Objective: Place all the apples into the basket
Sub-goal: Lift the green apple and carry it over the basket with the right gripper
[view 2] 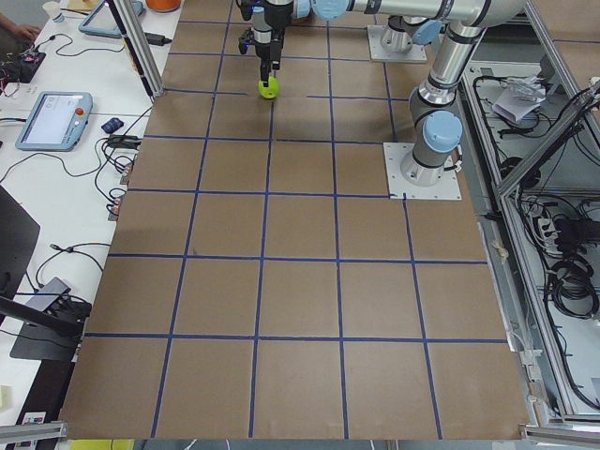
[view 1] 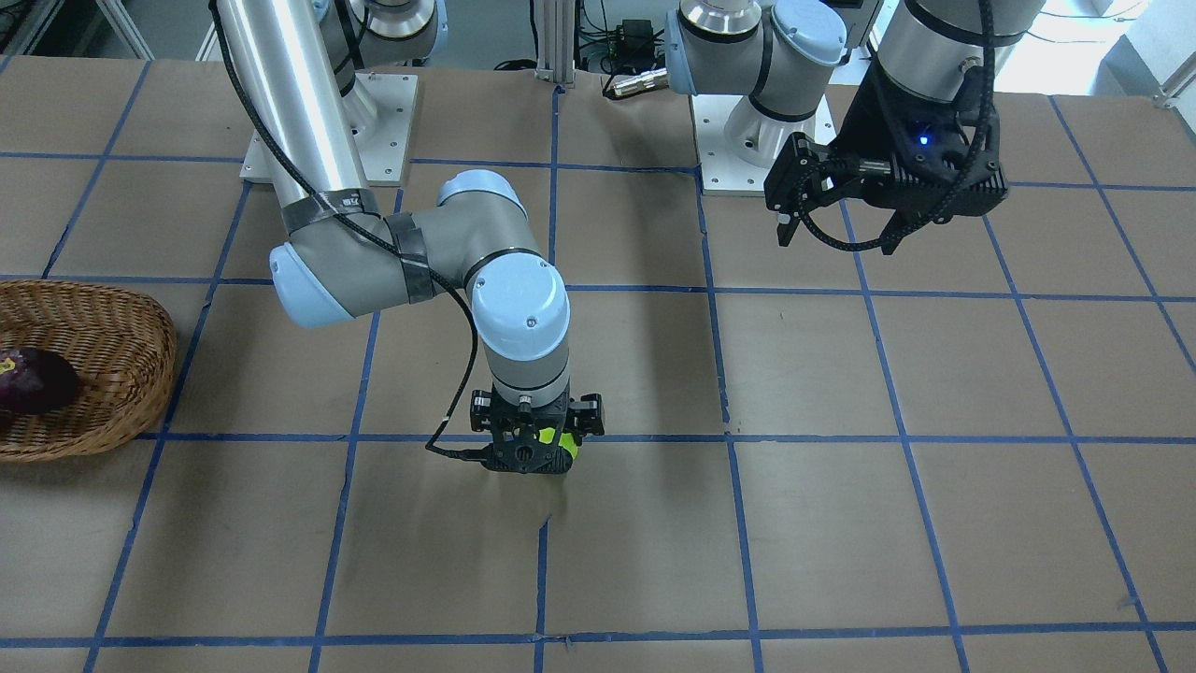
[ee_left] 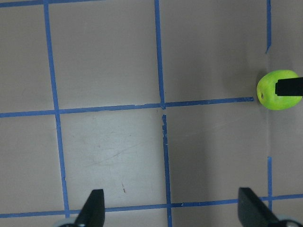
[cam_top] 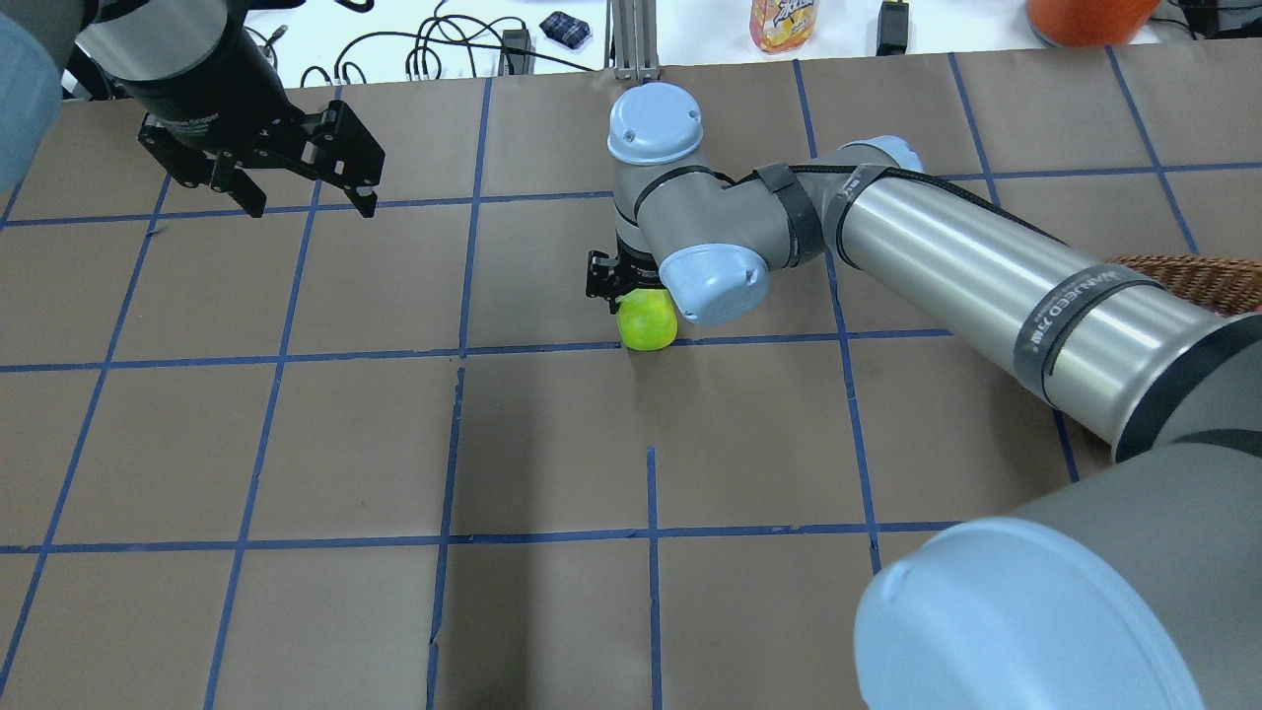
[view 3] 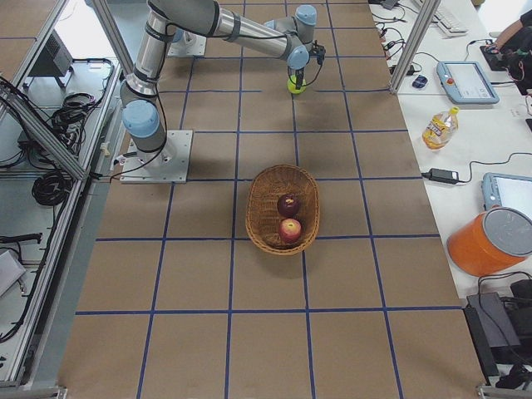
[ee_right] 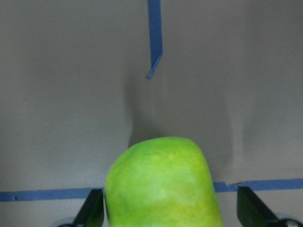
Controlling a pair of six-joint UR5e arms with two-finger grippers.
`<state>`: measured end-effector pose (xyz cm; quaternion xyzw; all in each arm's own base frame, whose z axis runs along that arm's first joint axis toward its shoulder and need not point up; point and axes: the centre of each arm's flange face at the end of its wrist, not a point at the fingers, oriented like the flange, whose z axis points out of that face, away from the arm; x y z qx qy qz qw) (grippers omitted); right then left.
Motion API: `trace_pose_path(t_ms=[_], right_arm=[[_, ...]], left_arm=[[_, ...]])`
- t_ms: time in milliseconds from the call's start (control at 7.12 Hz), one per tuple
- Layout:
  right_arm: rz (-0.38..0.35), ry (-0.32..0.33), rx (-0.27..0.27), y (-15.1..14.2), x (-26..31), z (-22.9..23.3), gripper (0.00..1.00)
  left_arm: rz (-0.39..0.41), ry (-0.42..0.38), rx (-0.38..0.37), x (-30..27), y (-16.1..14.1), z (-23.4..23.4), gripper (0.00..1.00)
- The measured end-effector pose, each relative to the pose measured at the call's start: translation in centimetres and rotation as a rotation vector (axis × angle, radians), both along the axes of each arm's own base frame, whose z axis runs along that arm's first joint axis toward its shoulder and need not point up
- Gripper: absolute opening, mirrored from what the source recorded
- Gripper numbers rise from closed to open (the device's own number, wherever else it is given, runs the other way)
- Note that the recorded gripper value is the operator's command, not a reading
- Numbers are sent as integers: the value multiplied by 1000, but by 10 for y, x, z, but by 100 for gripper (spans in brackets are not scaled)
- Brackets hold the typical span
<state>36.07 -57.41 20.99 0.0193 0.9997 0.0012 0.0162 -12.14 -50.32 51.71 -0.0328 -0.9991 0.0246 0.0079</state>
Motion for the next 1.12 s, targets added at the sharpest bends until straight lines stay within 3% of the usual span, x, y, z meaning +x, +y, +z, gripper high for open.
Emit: trace_pose_path(t_ms=[140,281,421,842,1123], right_arm=[[21,4,11,0,2,-11,91],[34,7,17,0,3,-16,51],[39,8,19,0,3,-18,25],[29,2,0,-12,-17,3,23],[8,6,-9,-31,-106,61,23]], left_arm=[[-1,1,1,0,1,0,100],[3,2,2,0,1,-1,100],[9,3,4,0,1,-1,100],[12,3,14,0,1,-2,100],[13,3,15,0,2,-2,100]])
